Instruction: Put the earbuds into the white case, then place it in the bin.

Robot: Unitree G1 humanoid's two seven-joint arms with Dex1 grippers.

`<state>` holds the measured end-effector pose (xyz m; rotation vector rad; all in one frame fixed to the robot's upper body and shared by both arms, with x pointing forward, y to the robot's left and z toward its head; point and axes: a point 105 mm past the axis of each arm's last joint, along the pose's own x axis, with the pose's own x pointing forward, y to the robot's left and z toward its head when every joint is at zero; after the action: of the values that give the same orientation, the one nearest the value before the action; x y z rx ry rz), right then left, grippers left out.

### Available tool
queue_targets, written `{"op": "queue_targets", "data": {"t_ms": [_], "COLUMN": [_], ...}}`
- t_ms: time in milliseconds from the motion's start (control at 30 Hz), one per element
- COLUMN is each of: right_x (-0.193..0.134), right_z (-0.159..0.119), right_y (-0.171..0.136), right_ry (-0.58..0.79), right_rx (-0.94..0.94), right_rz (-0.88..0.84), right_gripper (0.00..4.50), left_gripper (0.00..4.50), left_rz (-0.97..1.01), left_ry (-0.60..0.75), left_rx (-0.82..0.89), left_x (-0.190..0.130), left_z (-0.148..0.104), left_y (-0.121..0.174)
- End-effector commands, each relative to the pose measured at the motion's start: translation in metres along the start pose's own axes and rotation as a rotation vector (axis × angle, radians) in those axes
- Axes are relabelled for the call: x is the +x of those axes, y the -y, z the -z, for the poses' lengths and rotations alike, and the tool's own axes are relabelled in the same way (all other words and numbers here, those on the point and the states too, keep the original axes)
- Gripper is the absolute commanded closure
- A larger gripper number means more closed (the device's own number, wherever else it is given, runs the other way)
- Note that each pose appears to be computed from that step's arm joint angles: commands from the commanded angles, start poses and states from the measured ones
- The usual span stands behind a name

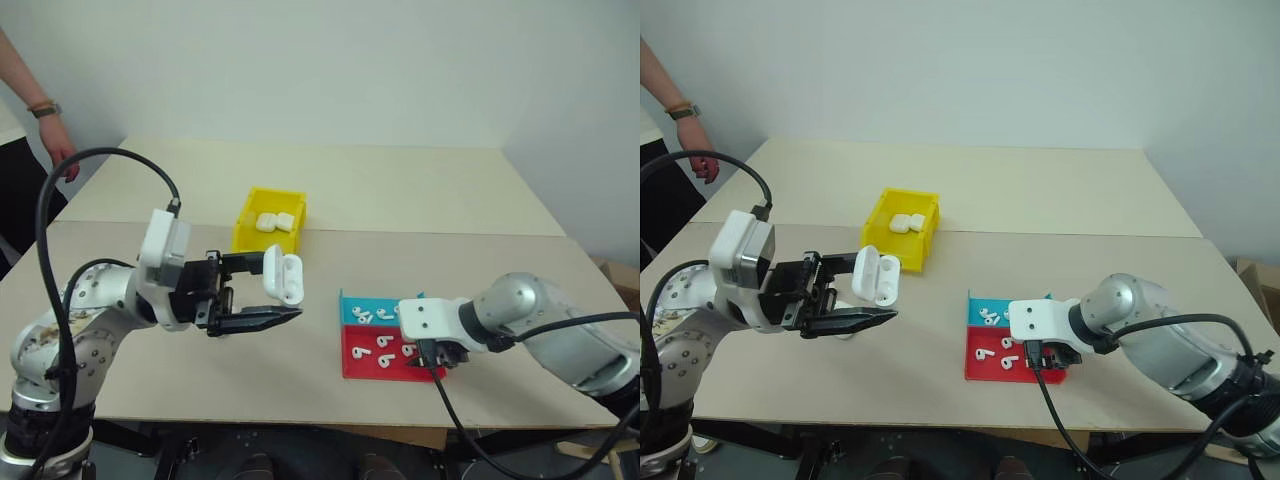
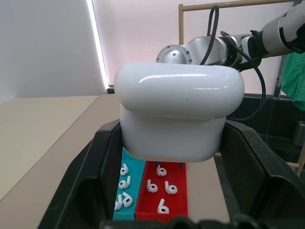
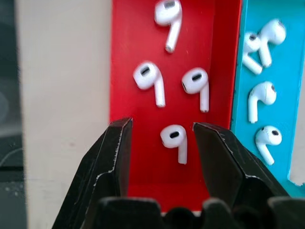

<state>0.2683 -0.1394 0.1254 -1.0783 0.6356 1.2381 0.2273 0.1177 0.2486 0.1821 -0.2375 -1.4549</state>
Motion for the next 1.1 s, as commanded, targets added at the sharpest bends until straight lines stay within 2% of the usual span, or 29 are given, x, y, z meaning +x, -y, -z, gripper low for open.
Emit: {"op": "queue_targets", "data": {"t_ms": [33,667,767,867,900,1100], "right_x": [-0.003,0.012,0.012,0.013,0.014,0.01], "right_z": [-0.002,0.017,0.016,0.016,0.017,0.015], "right_y": [0.007,0.011,0.009,0.007,0.006,0.005], "right_ry": [-0.016,-0.076,-0.073,-0.071,-0.072,-0.048], "right_rx": [-0.046,-0.09,-0.092,-0.092,-0.09,-0.059], "right_rz": [0.033,0.018,0.009,0.002,0.002,0.01], "right_gripper": [2.01,2.01,2.63,3.65,3.87,3.87], "left_gripper": [1.72,1.72,1.72,1.72,1.72,1.72], "left_rz": [-0.006,-0.035,-0.034,-0.033,-0.033,-0.029], "left_ry": [0.014,0.014,0.016,0.018,0.018,0.02], "left_rx": [0.054,0.061,0.061,0.062,0.061,0.052], "left_x": [0.0,-0.003,-0.003,-0.002,-0.002,-0.002], "left_z": [-0.009,-0.013,-0.014,-0.015,-0.015,-0.015], "left_y": [0.004,0.009,0.009,0.009,0.009,0.009]}}
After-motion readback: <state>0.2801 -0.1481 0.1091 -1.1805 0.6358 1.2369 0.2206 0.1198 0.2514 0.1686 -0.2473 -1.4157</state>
